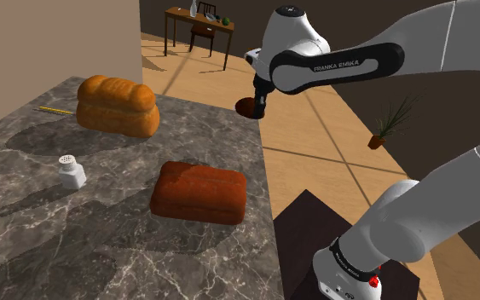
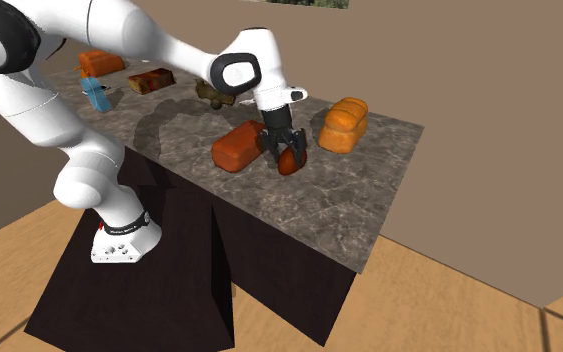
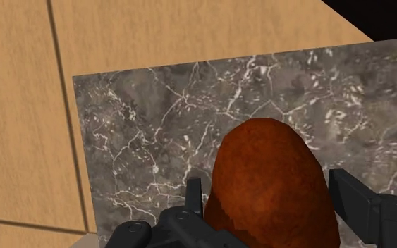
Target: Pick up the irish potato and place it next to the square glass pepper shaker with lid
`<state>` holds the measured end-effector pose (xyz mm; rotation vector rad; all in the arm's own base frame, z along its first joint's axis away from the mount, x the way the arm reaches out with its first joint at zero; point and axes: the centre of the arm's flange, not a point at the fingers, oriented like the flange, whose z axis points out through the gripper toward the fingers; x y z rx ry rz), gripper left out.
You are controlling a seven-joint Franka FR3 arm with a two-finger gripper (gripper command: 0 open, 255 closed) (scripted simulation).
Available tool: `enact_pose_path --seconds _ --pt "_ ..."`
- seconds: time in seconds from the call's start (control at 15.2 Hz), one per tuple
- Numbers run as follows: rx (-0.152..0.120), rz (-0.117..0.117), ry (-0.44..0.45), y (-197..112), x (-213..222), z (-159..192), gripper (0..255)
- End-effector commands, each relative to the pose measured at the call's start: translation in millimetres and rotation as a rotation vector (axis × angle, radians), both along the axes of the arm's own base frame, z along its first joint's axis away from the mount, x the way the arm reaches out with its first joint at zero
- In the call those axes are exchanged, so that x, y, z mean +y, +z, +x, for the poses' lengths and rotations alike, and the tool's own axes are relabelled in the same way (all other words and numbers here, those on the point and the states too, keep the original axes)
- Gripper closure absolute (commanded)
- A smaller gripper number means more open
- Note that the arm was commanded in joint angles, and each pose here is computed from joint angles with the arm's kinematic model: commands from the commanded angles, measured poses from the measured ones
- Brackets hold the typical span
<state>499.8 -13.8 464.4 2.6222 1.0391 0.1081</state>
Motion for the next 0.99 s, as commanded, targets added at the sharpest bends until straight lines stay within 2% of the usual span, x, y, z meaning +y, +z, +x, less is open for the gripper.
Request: enact_pose_path --seconds 0.0,0.2,0.92 --pt "0.000 0.000 0.000 11 0 0 255" --pt "0.000 0.000 0.000 23 0 0 255" --pt "0.000 0.000 0.000 23 143 28 255"
